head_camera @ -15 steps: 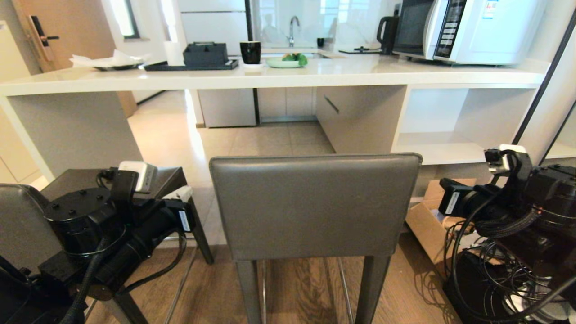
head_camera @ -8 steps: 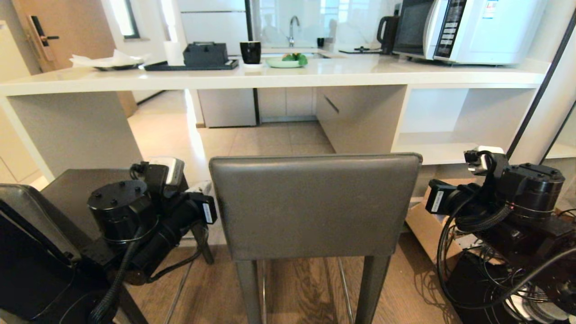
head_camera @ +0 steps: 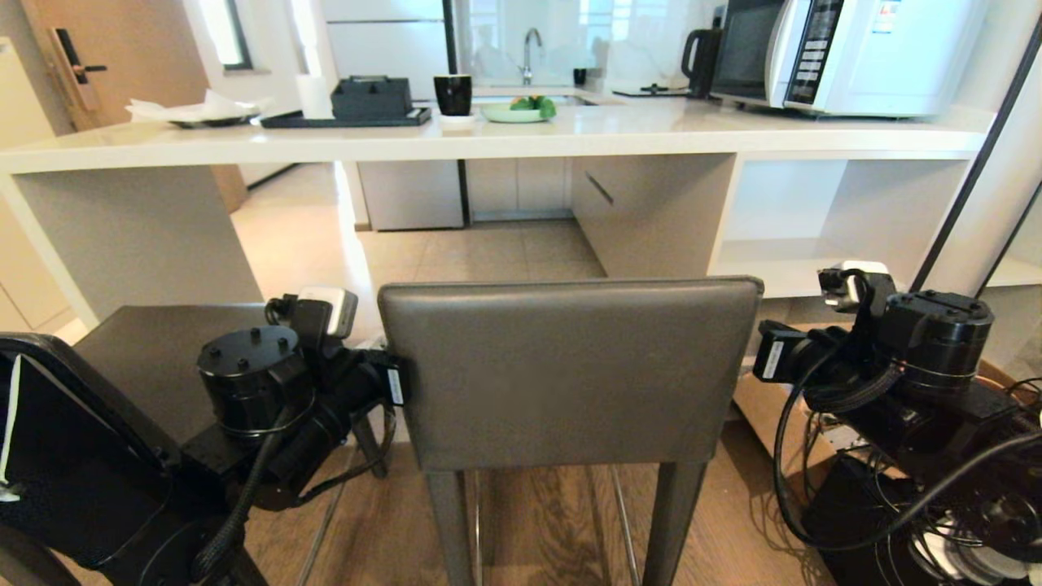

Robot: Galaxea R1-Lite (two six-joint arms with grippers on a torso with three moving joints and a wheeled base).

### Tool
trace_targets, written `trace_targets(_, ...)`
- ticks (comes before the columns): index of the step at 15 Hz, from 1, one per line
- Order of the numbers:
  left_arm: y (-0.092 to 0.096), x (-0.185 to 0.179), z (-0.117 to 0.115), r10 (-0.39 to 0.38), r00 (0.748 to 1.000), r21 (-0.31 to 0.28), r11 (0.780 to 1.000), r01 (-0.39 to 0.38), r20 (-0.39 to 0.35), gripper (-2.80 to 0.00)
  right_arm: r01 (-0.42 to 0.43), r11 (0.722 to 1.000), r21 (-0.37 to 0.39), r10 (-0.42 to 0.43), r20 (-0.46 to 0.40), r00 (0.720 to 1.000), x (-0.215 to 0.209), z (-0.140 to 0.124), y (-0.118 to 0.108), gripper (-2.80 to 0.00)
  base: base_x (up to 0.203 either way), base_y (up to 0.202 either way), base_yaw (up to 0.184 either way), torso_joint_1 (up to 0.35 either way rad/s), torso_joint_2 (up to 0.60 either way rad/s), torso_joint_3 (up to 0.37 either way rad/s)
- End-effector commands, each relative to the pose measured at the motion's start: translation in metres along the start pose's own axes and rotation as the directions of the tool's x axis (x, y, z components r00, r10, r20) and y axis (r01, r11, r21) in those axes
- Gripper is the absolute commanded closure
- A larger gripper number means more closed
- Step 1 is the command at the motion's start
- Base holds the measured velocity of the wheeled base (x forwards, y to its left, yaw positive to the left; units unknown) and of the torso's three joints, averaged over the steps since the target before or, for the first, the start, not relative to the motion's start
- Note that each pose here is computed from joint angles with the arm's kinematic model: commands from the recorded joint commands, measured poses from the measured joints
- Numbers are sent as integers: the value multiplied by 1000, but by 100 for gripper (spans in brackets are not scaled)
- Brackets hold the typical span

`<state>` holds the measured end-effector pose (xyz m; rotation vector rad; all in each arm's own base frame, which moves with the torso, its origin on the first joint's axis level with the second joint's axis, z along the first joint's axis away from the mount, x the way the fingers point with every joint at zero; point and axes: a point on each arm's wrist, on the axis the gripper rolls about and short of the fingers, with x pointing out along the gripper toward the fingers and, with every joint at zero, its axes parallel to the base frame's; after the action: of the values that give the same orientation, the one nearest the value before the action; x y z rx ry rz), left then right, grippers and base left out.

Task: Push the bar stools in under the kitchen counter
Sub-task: Push the gray chair back under the dining table

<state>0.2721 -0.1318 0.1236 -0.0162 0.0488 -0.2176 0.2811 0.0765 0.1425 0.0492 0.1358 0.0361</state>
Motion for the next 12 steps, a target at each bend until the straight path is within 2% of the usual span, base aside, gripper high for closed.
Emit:
trace_targets(1, -4, 1, -1, -3, 1000, -1, 1000, 3, 4, 0, -8, 1000, -2, 8, 0, 1000, 6, -2, 4, 0, 0, 0, 0, 0, 0, 0)
trace_targets(6, -6, 5, 1, -5, 1000, -6, 1000, 6, 16, 0, -80, 997, -16, 80, -7, 997, 3, -4, 23, 0, 0, 0, 0, 0, 0, 0)
trace_targets(12, -14, 18, -6, -21, 1000, -4, 1000, 21, 7, 0, -90, 996, -25, 90, 5, 996, 31, -5, 36, 0, 0, 0, 0, 0, 0, 0)
